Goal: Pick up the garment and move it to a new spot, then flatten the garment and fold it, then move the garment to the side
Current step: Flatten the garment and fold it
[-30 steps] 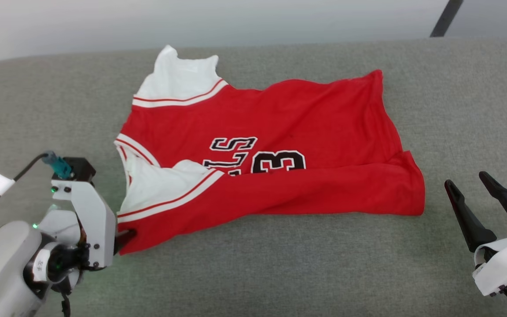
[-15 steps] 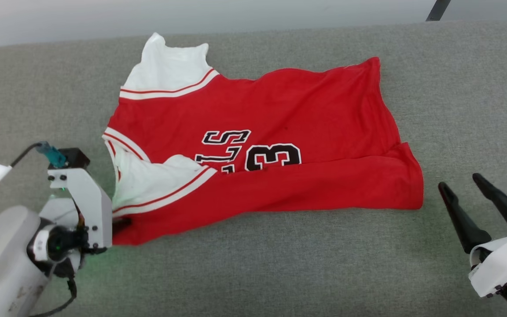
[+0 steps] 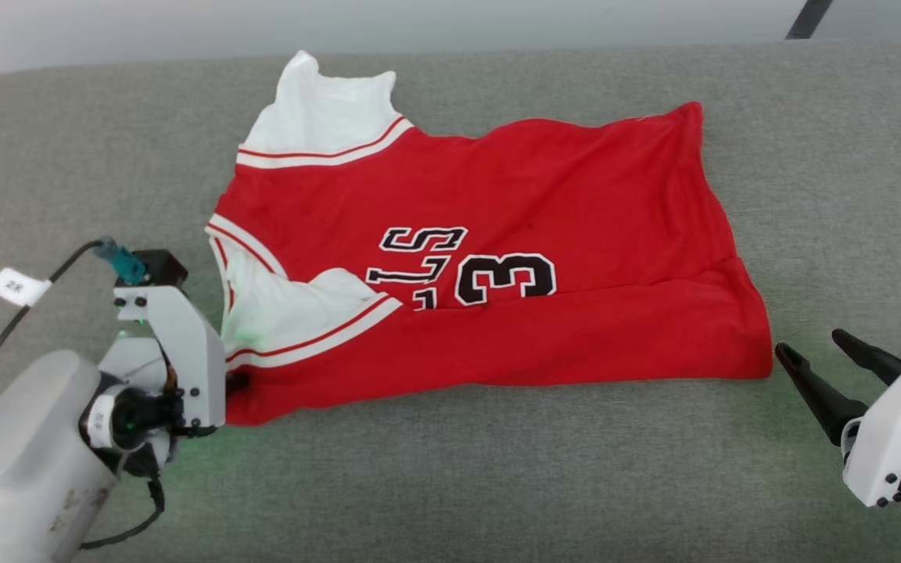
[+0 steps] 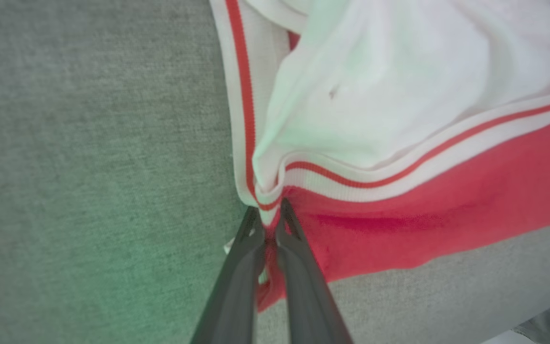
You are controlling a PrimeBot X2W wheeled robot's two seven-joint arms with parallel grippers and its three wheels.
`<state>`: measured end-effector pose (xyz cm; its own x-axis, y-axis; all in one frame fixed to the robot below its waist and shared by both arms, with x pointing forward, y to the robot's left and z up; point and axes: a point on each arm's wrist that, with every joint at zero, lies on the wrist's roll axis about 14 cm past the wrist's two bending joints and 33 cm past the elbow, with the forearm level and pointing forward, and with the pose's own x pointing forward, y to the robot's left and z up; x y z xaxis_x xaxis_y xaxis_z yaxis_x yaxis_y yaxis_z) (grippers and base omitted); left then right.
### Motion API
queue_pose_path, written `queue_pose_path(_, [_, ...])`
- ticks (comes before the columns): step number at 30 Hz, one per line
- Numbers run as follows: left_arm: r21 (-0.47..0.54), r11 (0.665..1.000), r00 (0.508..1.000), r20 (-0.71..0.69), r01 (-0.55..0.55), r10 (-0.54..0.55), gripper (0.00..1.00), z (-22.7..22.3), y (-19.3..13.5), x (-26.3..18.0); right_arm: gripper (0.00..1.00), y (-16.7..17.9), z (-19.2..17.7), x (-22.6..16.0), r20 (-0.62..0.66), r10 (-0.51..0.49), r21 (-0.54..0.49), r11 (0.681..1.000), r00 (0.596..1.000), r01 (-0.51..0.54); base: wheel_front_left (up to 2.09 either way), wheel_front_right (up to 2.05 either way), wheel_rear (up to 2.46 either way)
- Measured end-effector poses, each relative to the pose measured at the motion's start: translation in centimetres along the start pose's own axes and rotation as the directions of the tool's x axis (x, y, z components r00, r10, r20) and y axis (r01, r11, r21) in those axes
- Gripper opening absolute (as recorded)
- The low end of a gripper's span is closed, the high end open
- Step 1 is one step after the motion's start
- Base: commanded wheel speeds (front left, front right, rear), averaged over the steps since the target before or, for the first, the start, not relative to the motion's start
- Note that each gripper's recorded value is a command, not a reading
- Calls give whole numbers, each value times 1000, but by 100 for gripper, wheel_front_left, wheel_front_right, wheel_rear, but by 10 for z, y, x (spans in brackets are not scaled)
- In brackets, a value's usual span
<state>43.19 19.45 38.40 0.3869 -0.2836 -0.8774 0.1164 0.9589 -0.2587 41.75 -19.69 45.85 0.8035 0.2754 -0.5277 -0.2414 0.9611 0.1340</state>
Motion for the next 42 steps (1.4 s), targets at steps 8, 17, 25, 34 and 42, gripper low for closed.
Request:
queue_pose_path(8, [1,1000,1000,21,13,-13,0,3,-4,0,100,-1,-19,24,-172,15,-12,1000,985,-18,0,0,0])
queue_pose_path(17, [-10,1000,999,33,22,-22,0,5,-1,4,100,6,-44,51,-306,47,-8,999,951,-52,0,0,0])
queue_pose_path(25, [-27,999,999,44,33,-32,0,7,0,6,0,7,-47,61,-337,67,-1,997,939,-71,0,0,0])
queue_pose_path(34, [-26,999,998,63,30,-28,0,9,1,-2,0,-6,-40,52,-325,43,-6,999,945,-48,0,0,0])
queue_pose_path(42, [-27,1000,998,63,17,-15,0,1,2,-14,0,-12,-47,30,-358,33,-11,999,933,-40,0,0,0])
